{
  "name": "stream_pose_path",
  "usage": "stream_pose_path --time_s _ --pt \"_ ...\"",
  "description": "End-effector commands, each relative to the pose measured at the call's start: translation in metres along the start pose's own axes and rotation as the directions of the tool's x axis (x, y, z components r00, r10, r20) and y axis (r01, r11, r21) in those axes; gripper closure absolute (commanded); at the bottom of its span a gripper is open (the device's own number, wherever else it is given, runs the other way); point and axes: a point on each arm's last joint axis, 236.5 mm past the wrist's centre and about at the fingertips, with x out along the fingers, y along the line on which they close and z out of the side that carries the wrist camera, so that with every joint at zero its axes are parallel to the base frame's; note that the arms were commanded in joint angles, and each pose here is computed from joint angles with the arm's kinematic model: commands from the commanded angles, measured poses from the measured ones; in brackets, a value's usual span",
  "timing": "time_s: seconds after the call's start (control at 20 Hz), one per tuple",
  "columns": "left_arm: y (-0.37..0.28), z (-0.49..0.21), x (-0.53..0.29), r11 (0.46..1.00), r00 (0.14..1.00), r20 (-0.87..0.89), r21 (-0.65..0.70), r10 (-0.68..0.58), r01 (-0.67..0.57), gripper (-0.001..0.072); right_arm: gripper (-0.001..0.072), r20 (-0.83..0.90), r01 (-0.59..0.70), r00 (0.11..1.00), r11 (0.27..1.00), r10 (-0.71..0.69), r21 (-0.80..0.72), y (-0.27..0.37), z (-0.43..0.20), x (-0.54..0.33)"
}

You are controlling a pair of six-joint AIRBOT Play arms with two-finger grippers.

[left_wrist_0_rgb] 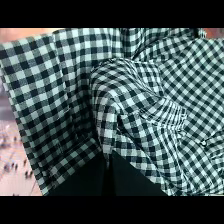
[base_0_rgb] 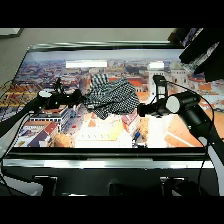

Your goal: Fold the clothes and pants, and hang the long-sleeved shirts on hangers.

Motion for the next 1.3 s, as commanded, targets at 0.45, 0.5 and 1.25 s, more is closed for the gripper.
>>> stream_pose_path --time_s 0.45,0.5,1.25 --pt "-0.005 0.007 -0.006 1.000 1.000 0.017 -0.002 -0.004 0.004 0.0693 0.0123 0.103 -0.370 0.926 0.824 0.363 0.428 0.002 0.056 0.153" --pt "-0.005 0.007 -0.006 1.000 1.000 0.017 -0.002 -0.004 0.004 0.0693 0.0177 0.108 -0.368 0.927 0.818 0.359 0.443 0.003 0.055 0.161" --pt "-0.302 0.069 -0.359 0.751 0.793 0.541 0.638 -0.279 -0.171 0.0693 0.0681 0.597 -0.395 0.657 0.885 0.460 -0.247 0.089 0.161 -0.274"
